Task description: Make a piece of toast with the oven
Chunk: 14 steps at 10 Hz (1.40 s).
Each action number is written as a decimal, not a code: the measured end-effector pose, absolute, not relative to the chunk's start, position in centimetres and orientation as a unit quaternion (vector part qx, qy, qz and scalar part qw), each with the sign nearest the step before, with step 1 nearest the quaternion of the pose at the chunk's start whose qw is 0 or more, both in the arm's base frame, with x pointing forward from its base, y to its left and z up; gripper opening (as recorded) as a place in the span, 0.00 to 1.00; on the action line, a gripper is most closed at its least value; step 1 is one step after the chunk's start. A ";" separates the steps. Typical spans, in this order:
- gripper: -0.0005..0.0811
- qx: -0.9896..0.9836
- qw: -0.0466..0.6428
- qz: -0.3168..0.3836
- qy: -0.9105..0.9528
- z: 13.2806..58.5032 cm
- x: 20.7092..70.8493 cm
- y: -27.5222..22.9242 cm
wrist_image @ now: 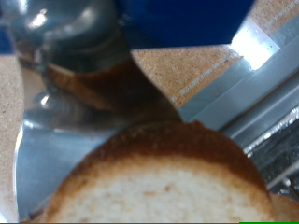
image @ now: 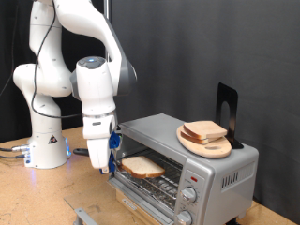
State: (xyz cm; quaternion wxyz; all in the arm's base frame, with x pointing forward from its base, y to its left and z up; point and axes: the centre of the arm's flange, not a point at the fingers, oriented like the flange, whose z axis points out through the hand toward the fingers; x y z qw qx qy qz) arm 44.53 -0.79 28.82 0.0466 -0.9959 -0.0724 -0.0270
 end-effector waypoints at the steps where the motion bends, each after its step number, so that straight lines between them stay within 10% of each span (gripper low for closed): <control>1: 0.60 -0.996 0.039 -0.027 -0.077 28.6 44.4 -0.7; 14: 0.60 -0.995 0.035 -0.033 -0.092 29.0 43.9 -0.9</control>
